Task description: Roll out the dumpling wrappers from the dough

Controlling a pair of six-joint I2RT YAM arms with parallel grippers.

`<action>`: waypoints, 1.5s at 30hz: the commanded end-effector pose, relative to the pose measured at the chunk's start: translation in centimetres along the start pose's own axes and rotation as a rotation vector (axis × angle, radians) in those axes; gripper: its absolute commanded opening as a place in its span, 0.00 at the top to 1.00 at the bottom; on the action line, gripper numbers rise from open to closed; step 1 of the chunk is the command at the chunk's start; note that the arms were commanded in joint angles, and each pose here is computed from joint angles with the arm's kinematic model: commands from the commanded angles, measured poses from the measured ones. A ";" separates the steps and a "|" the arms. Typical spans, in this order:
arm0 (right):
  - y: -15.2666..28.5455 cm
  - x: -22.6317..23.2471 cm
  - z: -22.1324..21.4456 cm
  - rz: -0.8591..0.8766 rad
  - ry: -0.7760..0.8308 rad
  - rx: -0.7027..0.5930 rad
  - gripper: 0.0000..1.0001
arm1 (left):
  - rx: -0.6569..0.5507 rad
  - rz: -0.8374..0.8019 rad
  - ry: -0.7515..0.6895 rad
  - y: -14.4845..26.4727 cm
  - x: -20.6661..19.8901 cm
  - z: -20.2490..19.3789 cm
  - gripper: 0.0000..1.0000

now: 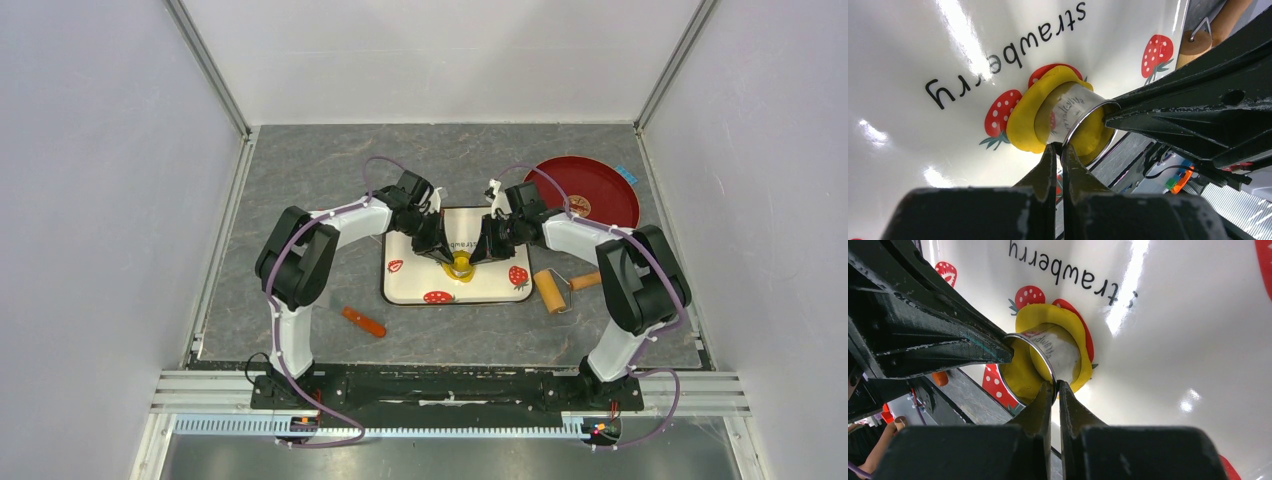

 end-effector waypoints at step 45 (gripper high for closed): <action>-4.2 -4.6 -9.7 -0.266 -0.003 0.335 1.00 | 0.098 0.278 0.129 -5.5 9.0 -3.6 0.98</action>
Point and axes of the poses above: each gripper's point midway between its finger pads, its own y axis back along the fingers, its own x axis along the line the jaws close on, z = x × y, the point moved 8 cm from there along y, back along the fingers, and after that the axes turned 10 degrees about y, right-handed, at the moved point
